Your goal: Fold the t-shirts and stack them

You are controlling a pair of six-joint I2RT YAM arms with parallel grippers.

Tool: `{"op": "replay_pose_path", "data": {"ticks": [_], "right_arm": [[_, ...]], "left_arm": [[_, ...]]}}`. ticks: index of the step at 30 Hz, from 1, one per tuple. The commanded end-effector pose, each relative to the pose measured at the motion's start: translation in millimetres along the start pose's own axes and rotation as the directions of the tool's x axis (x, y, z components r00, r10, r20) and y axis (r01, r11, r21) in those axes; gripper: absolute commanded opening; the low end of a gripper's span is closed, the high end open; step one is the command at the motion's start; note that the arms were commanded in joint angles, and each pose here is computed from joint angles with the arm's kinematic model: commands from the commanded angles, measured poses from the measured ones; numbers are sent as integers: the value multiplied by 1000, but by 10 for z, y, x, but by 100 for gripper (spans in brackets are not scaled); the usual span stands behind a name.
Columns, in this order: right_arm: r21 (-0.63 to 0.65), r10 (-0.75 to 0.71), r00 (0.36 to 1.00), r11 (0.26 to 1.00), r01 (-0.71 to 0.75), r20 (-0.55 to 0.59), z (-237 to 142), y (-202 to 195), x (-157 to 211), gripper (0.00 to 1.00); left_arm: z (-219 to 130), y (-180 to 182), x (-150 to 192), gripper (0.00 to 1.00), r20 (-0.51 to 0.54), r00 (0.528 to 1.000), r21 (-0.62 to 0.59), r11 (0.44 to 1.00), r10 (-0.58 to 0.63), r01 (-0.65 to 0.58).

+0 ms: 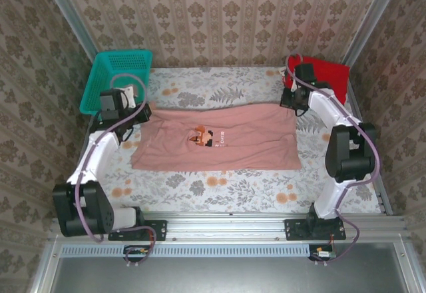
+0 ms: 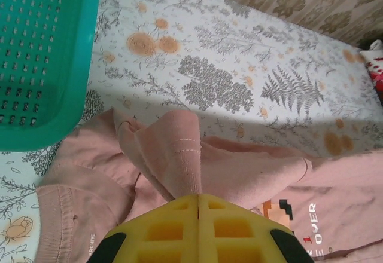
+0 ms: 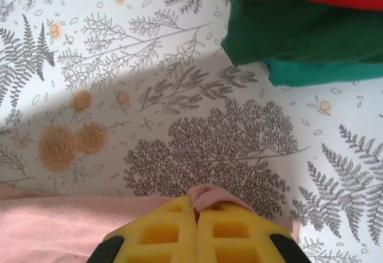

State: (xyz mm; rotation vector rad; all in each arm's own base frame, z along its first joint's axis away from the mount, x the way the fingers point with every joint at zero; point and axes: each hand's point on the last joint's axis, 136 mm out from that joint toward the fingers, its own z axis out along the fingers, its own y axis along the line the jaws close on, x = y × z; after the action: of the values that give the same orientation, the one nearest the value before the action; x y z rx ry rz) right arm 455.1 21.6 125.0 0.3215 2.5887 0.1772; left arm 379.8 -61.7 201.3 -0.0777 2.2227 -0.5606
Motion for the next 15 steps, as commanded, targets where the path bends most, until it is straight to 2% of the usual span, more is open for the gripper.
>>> {"op": "replay_pose_path", "data": {"ticks": [1,6,8,15], "right_arm": [[29,16,995,999,-14,-100,71,-158,456,5],[109,68,977,993,-46,-202,277,-370,856,3],[98,74,975,994,-54,-209,266,-356,910,6],[68,78,983,995,-68,-168,-39,-336,990,20]], "left_arm": [[-157,66,447,0,-60,996,-30,998,-60,59],[-298,274,1075,0,-109,986,-111,988,-124,112],[-340,333,1244,0,-128,983,-136,984,-130,112],[-292,385,1476,0,-165,971,-138,979,-172,150]]}}
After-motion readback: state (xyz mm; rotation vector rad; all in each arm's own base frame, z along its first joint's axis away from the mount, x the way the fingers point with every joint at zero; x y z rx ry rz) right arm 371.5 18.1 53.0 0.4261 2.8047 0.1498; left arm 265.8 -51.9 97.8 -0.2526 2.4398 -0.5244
